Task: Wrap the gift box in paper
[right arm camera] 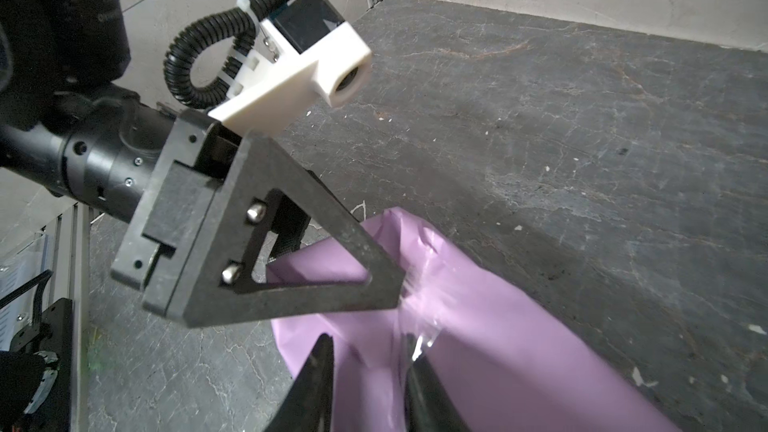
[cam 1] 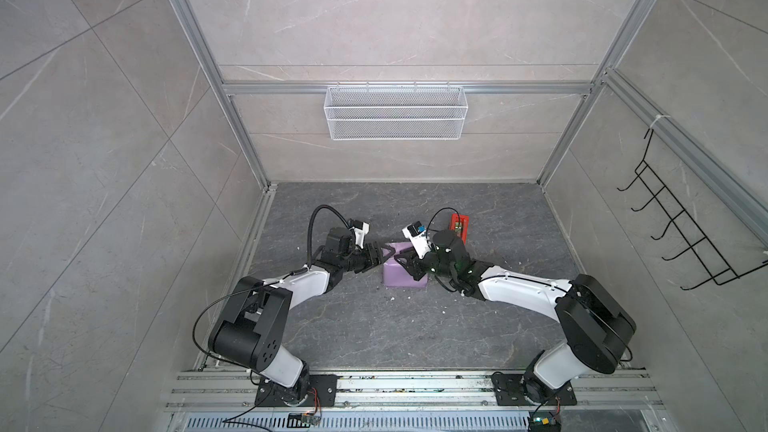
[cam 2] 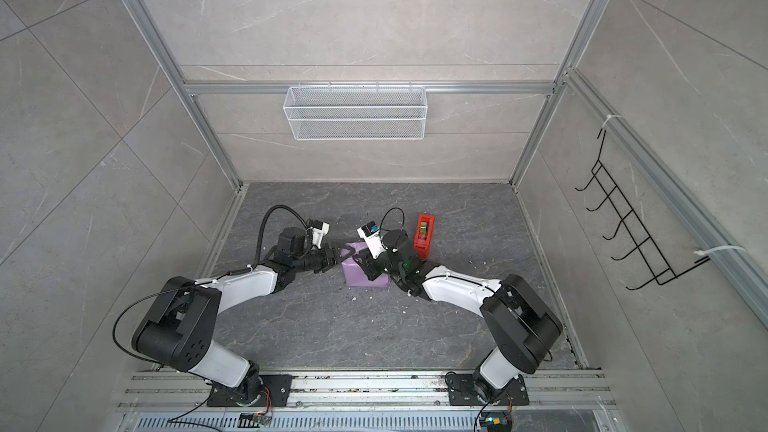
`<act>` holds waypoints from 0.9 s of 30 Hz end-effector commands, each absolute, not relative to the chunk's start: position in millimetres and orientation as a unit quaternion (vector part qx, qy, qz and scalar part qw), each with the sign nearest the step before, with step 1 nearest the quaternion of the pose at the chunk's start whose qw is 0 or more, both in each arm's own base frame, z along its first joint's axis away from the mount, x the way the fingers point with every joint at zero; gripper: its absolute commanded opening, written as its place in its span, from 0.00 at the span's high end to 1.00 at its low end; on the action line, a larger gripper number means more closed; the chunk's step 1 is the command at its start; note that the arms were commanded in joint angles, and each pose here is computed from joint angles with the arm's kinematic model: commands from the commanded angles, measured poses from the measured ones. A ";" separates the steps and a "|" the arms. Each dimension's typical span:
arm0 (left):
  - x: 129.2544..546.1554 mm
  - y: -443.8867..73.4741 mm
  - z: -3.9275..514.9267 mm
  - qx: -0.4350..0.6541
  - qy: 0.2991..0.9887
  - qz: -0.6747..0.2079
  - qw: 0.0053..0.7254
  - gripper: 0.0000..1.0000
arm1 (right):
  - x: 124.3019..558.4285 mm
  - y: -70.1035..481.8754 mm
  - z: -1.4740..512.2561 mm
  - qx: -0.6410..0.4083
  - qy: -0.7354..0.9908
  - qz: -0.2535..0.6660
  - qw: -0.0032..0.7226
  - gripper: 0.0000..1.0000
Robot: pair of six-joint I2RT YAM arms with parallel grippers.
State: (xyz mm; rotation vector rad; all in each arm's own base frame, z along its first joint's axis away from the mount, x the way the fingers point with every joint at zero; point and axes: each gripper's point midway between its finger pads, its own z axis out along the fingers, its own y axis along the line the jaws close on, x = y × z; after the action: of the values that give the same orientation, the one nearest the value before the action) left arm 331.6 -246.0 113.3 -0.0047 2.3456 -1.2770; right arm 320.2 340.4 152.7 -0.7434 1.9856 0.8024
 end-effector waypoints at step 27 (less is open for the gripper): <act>302.0 -234.0 62.0 -0.023 0.894 -0.419 0.160 0.30 | 334.4 331.6 145.4 -0.295 0.824 0.285 0.390 0.57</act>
State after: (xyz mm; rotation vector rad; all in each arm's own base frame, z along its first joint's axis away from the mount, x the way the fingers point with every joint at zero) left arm 331.9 -246.1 113.9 -0.0023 2.3405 -1.2780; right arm 324.9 338.9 154.8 -0.7510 2.0586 0.7774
